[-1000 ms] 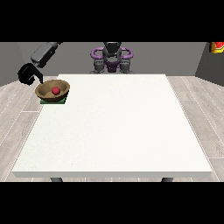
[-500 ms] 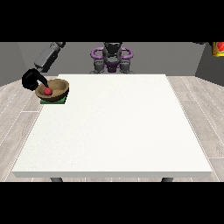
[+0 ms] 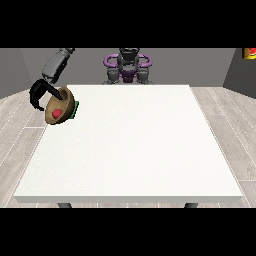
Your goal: Pick the cup and pour the ball into the bowl, then pick the bowl and place it on the pad
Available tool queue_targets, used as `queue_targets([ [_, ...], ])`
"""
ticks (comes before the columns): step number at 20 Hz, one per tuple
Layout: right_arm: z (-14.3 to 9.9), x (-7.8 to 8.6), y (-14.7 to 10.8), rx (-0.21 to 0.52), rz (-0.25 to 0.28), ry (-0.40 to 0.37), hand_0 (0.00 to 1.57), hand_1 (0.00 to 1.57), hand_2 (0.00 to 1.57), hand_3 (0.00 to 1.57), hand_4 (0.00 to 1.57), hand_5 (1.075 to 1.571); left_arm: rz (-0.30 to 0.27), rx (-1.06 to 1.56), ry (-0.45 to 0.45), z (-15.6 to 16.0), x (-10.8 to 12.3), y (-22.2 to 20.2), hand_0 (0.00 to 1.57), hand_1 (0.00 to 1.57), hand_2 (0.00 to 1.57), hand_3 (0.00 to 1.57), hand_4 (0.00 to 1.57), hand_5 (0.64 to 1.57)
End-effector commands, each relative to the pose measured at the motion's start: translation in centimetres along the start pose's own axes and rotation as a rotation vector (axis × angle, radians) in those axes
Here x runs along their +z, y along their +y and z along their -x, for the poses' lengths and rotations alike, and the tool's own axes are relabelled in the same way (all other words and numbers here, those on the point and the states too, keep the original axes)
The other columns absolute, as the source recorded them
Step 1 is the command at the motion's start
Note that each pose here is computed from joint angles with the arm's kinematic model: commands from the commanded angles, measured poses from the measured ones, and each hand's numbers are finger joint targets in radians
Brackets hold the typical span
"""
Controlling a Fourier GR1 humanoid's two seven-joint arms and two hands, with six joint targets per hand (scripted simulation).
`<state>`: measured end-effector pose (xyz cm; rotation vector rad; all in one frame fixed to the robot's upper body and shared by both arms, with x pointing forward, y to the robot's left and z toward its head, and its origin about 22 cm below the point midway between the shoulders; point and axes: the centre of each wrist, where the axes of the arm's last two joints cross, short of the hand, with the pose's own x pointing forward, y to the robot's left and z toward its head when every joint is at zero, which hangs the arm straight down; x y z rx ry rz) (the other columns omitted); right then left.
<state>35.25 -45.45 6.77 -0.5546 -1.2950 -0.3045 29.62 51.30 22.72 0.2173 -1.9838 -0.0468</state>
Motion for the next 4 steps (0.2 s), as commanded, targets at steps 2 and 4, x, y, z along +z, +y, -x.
queue_targets([
  [2,-1.8,-0.4,-1.8,0.054,-0.038,0.022,0.0,0.0,0.0,0.0,0.0,1.4,0.015,0.007,0.051,1.6,0.3,-1.5,0.0,0.0,0.0,0.0,1.19,1.569],
  [4,-4.2,-0.4,-0.7,0.101,-0.086,0.022,0.0,0.0,0.0,0.0,0.2,1.375,-0.017,0.003,0.151,4.3,1.4,-1.7,0.0,0.0,0.0,0.0,1.19,1.569],
])
